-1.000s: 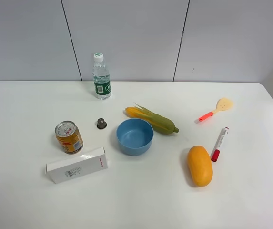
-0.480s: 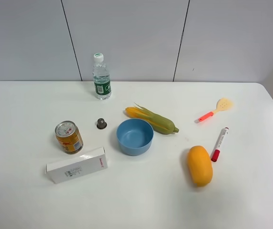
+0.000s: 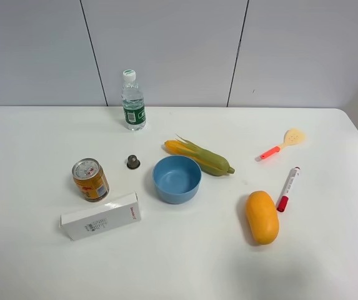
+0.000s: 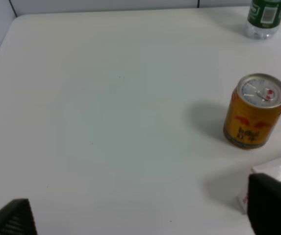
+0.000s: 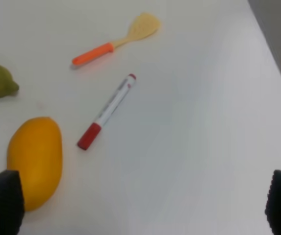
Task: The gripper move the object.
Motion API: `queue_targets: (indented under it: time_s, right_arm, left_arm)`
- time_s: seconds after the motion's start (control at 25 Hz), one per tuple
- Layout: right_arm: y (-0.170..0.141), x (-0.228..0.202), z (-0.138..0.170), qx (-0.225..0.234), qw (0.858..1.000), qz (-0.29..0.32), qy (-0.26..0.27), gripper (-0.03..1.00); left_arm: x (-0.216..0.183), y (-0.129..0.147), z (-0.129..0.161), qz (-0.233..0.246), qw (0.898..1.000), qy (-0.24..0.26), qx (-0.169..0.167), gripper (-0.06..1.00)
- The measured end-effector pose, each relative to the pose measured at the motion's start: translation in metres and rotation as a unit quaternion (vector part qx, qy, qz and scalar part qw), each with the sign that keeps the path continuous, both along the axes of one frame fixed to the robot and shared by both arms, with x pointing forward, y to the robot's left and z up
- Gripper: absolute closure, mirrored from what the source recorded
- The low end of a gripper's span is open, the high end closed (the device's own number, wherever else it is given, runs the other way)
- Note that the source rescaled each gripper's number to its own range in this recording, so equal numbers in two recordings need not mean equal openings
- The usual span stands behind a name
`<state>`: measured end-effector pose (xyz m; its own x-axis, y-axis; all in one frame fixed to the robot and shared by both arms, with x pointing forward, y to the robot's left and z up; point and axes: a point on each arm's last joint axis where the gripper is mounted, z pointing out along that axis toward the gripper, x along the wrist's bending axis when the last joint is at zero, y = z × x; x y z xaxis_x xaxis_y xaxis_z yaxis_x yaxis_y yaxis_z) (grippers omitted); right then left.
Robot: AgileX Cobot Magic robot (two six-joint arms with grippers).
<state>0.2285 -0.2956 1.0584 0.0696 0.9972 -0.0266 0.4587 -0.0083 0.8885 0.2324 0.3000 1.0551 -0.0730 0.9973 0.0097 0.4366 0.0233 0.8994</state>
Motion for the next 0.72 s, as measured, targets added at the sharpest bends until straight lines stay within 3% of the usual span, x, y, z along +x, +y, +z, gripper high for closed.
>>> queue_targets:
  time_s: [0.72]
  right_arm:
    - [-0.0005,0.0047,-0.0061,0.002,1.000,-0.001,0.001,-0.03]
  left_arm:
    - [0.0000,0.0000,0.0000,0.000,1.000,0.000,0.000,-0.06]
